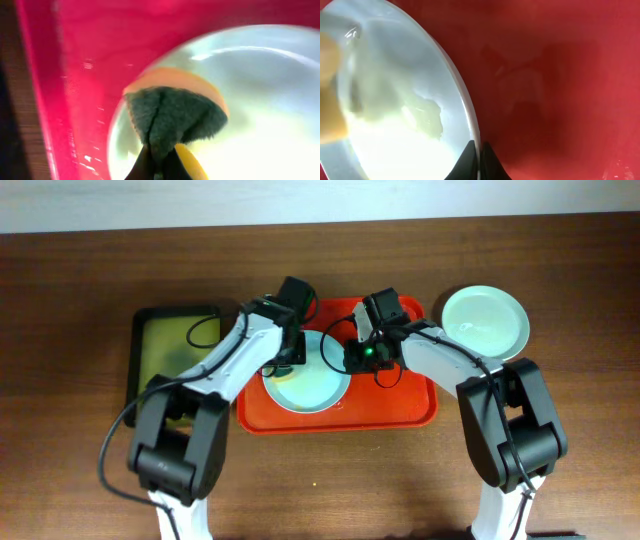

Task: Clean dirty plates on tray and stack at the side
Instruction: 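Scrub the light blue plate with the sponge while the right gripper holds it, then return the sponge to the black tray with the left gripper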

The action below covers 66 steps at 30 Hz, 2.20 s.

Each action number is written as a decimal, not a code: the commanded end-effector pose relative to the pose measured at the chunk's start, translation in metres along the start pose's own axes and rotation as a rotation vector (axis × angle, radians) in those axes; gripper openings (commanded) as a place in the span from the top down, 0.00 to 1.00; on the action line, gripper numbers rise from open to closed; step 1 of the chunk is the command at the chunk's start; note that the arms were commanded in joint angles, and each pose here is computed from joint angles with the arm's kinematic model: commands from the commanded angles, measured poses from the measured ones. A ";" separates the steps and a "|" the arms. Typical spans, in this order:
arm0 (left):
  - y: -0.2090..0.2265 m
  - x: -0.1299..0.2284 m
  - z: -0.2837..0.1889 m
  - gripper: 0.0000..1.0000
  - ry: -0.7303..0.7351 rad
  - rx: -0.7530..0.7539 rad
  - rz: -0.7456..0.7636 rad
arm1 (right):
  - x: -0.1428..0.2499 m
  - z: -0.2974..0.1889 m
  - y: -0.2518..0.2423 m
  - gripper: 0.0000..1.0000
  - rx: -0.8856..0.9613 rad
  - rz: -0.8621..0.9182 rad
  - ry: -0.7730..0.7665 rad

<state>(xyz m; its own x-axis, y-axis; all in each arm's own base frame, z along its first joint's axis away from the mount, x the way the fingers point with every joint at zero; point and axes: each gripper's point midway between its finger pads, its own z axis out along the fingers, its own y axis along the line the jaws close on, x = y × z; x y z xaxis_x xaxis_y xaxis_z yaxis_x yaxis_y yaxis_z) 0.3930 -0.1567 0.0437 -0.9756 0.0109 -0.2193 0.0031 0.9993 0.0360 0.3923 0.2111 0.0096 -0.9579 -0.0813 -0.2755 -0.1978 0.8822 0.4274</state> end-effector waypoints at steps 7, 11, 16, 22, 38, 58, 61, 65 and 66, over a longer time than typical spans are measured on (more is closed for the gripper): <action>-0.045 0.031 -0.003 1.00 0.110 0.264 0.036 | -0.006 -0.002 0.002 0.96 -0.016 -0.007 -0.012; -0.043 0.043 0.018 1.00 0.135 0.253 0.035 | -0.006 -0.003 0.002 0.96 -0.016 -0.008 -0.014; -0.019 0.047 0.051 1.00 0.097 0.117 0.039 | -0.007 -0.003 0.002 0.96 -0.017 -0.009 -0.017; 0.070 0.026 0.043 1.00 -0.055 -0.402 0.067 | -0.007 -0.003 0.002 0.96 -0.017 -0.009 -0.017; 0.048 -0.037 -0.052 1.00 -0.253 -0.086 -0.125 | -0.015 -0.006 0.007 0.96 -0.028 -0.059 -0.048; 0.238 0.003 0.026 1.00 -0.037 -0.116 -0.624 | -0.075 -0.125 0.045 0.96 0.627 -0.353 -0.124; 0.233 0.003 0.045 1.00 -0.015 -0.089 -0.625 | -0.080 -0.151 0.045 0.96 0.871 -0.422 -0.189; 0.230 -0.002 0.042 0.62 -0.023 -0.064 -0.626 | -0.086 -0.190 0.059 0.96 1.177 -0.512 -0.306; 0.230 -0.003 0.040 0.55 -0.019 -0.061 -0.626 | -0.087 -0.197 0.064 0.96 1.227 -0.534 -0.327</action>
<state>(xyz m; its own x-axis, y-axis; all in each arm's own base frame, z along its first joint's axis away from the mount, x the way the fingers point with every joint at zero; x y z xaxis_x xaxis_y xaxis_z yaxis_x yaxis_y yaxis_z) 0.4020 0.0796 0.0106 -0.7881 -0.5619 -0.2515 -0.5778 0.8161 -0.0129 0.4169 0.1972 0.1705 -0.7656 -0.5276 -0.3681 -0.2522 0.7726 -0.5827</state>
